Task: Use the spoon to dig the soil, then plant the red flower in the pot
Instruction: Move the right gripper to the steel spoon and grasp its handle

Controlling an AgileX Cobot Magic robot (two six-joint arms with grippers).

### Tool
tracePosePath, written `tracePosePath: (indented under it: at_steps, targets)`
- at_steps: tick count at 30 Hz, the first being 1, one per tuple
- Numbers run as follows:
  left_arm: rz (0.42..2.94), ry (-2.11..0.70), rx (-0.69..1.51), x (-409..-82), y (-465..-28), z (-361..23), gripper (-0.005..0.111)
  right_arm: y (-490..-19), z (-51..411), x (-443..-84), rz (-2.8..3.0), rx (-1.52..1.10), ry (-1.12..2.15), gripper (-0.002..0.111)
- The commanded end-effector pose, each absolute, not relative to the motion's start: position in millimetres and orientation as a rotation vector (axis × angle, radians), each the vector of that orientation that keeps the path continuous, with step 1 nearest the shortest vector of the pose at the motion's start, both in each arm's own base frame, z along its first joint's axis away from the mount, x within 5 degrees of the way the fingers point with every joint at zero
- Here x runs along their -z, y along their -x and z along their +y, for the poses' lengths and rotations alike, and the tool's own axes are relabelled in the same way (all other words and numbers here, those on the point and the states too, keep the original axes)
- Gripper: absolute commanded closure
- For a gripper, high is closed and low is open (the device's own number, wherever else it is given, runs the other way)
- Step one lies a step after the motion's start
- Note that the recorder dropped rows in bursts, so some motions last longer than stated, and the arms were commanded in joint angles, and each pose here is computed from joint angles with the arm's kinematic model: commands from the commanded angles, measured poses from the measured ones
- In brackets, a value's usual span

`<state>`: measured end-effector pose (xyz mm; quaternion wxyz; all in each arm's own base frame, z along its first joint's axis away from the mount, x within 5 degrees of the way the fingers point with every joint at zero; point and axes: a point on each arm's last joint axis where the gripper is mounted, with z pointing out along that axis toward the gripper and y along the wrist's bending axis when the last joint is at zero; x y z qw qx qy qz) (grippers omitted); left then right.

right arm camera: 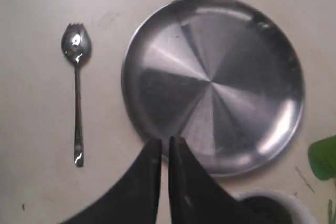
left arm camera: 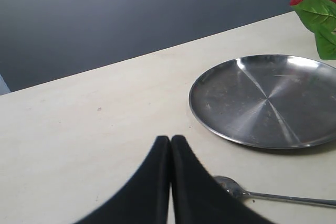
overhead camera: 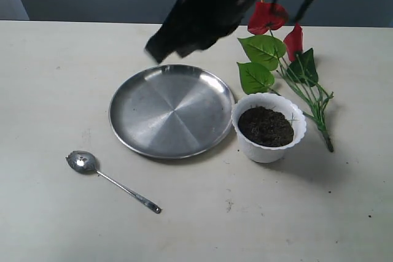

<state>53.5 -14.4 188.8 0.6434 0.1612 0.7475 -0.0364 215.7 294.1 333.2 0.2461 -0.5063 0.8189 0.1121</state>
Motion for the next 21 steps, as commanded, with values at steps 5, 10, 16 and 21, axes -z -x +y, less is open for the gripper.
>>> tracePosePath:
  at_steps: [5, 10, 16, 21]
  targets:
    - [1.685, -0.365, 0.089, -191, -53, -15, 0.106, -145, 388, -244, 2.202, -0.444, 1.758, 0.101]
    - [1.685, -0.365, 0.089, -191, -53, -15, 0.106, -152, 409, -204, 2.311, -0.368, 1.848, 0.083]
    - [1.685, -0.365, 0.089, -191, -53, -15, 0.106, -161, 424, -180, 2.361, -0.249, 1.939, 0.053]
    - [1.685, -0.365, 0.089, -191, -53, -15, 0.106, -166, 433, -168, 2.322, -0.268, 1.903, 0.070]
